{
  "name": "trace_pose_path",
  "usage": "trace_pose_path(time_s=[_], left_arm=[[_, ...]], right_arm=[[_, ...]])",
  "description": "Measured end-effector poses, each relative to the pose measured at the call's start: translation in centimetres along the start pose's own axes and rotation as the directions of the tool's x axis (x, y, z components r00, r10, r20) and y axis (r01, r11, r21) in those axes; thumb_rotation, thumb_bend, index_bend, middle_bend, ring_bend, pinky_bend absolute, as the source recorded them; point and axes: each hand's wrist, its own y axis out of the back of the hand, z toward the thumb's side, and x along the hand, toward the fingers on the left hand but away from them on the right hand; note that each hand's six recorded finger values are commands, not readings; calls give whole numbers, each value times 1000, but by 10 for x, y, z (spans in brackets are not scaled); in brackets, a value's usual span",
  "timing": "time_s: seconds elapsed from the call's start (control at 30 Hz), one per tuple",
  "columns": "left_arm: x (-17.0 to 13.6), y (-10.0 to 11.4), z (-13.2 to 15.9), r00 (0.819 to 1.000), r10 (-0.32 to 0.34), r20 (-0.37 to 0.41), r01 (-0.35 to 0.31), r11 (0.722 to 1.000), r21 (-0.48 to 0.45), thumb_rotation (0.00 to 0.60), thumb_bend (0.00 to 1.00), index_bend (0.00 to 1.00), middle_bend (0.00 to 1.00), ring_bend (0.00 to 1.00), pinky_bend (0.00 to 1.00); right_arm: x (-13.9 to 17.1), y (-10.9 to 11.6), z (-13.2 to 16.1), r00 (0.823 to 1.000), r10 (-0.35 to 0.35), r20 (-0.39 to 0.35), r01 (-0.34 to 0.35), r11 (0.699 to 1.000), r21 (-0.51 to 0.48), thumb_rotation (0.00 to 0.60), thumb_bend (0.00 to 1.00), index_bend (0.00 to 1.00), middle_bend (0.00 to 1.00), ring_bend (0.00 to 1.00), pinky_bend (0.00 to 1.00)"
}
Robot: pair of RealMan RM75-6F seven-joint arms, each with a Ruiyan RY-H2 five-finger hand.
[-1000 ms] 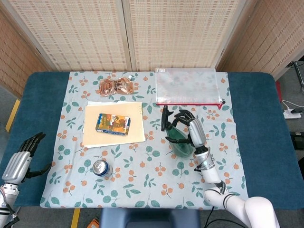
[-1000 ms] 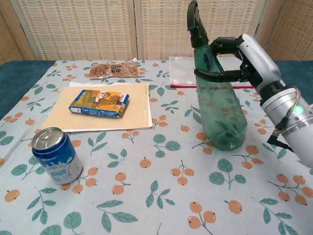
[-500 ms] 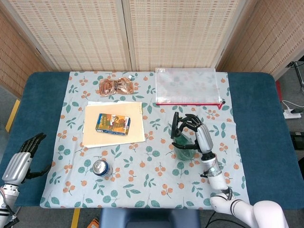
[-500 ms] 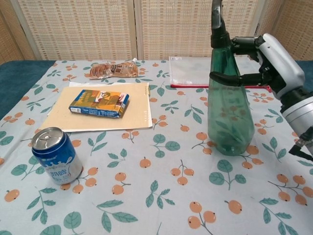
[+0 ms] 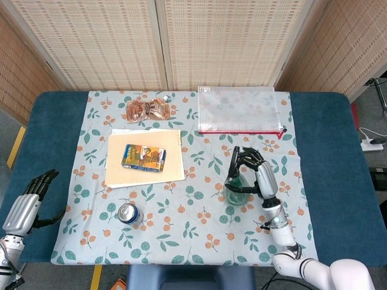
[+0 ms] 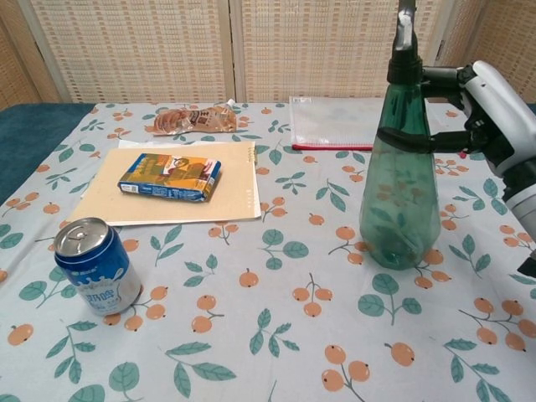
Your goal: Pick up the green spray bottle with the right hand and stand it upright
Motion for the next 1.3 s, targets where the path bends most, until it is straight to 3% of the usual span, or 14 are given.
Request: trace_pose_path(time_s=[0.23,0.47,0.73,0.93,1.13,1.3], left_arm=[[-1,0,1,1000,-1,3,1,1000,0,600,249,0,0,0,0],[0,0,1,1000,0,3,0,1000,-5,600,250,0,1,0,0],[-1,0,1,1000,1,3,-1,1000,-8,600,249,0,2,0,0],[-1,0,1,1000,-1,2,1,1000,-8,600,250,0,2,0,0],[-1,0,1,1000,-2,3,2,1000,-7,600,250,0,2,0,0],[-1,0,1,1000,-2,3,2,1000,-7,600,249,0,2,0,0]], right_arm=[[6,9,4,999,-34,1,34,999,-1,600,0,731,669,336,213],[16,18,1,999,-27,30,26,999,42,600,0,708,669,331,198],[22,18,-2,999,-2,42,-1,998,70,600,0,588,669,303,167],[25,22,-1,999,-9,51,5,997,78,600,0,558,654,290,162],[28,25,-4,997,3,74,-10,995,94,600,0,456,587,236,122],[32,28,-3,996,13,93,-22,995,94,600,0,429,560,212,113]])
